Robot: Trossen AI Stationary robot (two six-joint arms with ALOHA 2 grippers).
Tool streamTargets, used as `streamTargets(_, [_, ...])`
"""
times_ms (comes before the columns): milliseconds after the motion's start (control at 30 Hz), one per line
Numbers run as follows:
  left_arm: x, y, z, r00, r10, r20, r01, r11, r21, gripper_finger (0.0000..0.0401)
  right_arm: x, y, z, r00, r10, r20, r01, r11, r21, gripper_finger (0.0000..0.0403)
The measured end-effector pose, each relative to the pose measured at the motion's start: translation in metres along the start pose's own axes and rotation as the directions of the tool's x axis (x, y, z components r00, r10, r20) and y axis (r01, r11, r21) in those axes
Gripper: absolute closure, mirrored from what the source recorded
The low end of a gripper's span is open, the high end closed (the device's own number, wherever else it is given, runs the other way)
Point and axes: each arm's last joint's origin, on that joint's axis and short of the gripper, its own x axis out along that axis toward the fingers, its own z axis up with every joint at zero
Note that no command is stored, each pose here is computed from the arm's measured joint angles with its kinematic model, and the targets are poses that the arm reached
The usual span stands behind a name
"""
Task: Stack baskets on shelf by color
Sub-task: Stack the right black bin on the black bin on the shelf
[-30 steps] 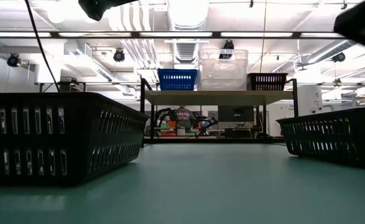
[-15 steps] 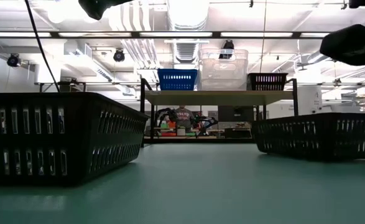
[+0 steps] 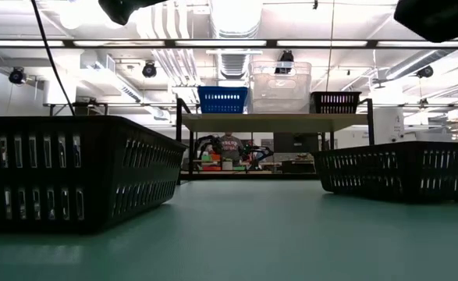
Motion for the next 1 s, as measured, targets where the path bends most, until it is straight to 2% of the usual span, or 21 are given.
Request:
streamTargets(67, [0.000, 0.000, 0.000, 1.000, 0.000, 0.000, 0.000, 1.000, 0.000, 0.0290, 0.001, -0.004, -0.001, 1.000, -0.017, -0.026, 0.017, 1.000, 0.003, 0.0348])
streamTargets(200, [0.000, 0.000, 0.000, 1.000, 0.000, 0.000, 0.000, 1.000, 0.000, 0.0290, 0.010, -0.016, -0.006, 0.988, -0.129, -0.090, 0.130, 0.992, 0.005, 0.0290])
streamTargets(300, [0.000, 0.000, 0.000, 1.000, 0.000, 0.000, 0.000, 1.000, 0.000, 0.0290, 0.017, -0.022, -0.008, 0.982, -0.151, -0.116, 0.152, 0.988, 0.002, 0.0254])
streamTargets(467, [0.000, 0.000, 0.000, 1.000, 0.000, -0.001, 0.000, 1.000, 0.000, 0.0290, 0.032, -0.032, -0.018, 0.969, -0.182, -0.169, 0.180, 0.983, -0.023, 0.0230])
streamTargets(567, [0.000, 0.000, 0.000, 1.000, -0.001, -0.001, 0.001, 1.000, 0.000, 0.0290, 0.040, -0.036, -0.023, 0.969, -0.183, -0.165, 0.180, 0.983, -0.036, 0.0244])
streamTargets(667, [0.000, 0.000, 0.000, 1.000, -0.001, 0.001, 0.001, 1.000, -0.002, 0.0290, 0.047, -0.039, -0.026, 0.973, -0.166, -0.162, 0.160, 0.986, -0.048, 0.0276])
streamTargets(833, [0.000, 0.000, 0.000, 1.000, -0.001, 0.002, 0.001, 1.000, -0.009, 0.0290, 0.048, -0.039, -0.025, 0.978, -0.142, -0.151, 0.129, 0.987, -0.092, 0.0374])
streamTargets(1000, [0.000, 0.000, 0.000, 1.000, -0.001, 0.002, 0.001, 1.000, -0.009, 0.0290, 0.023, -0.035, -0.005, 0.989, -0.072, -0.125, 0.060, 0.993, -0.099, 0.0392])
